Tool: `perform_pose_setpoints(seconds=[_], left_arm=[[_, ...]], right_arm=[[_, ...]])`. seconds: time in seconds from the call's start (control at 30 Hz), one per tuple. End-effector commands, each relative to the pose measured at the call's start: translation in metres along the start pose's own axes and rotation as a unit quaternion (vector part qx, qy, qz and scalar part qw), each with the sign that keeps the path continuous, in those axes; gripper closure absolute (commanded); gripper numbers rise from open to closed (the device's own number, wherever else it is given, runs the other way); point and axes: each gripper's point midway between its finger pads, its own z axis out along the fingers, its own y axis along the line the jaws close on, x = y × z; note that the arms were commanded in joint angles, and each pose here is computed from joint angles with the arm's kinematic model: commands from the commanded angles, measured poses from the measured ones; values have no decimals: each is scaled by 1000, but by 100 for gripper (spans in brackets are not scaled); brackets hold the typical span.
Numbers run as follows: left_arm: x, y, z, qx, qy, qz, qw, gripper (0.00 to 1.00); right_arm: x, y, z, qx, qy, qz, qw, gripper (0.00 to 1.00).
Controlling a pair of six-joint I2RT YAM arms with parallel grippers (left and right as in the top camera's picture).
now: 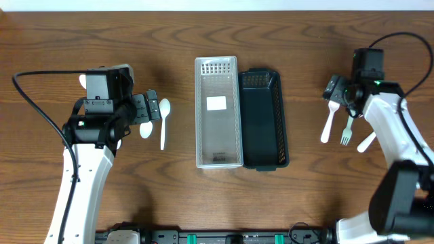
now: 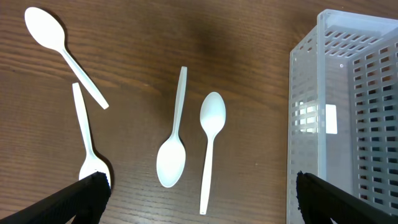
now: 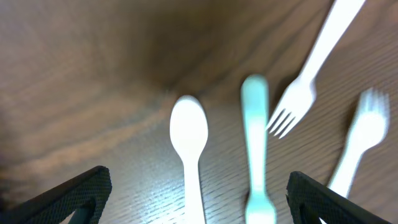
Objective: Pack container
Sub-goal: 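Lift both grippers away and move right gripper over the white spoon, then grasp the white spoon on the right with the right gripper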
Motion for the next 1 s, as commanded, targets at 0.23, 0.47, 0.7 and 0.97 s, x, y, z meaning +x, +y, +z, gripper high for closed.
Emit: perform_pose_setpoints(seconds=[0.23, 0.47, 0.7, 0.97], left_arm=[[-9, 2, -7, -5, -15, -13, 1000, 2], [-9, 2, -7, -4, -15, -13, 1000, 2], [-9, 2, -7, -4, -15, -13, 1000, 2], [-9, 2, -7, -5, -15, -13, 1000, 2]], right_arm=[[51, 4, 65, 10, 104, -7, 995, 4], [63, 4, 77, 12, 126, -13, 992, 5], [68, 8, 76, -4, 139, -17, 990, 28], [71, 13, 74, -18, 147, -15, 989, 61]])
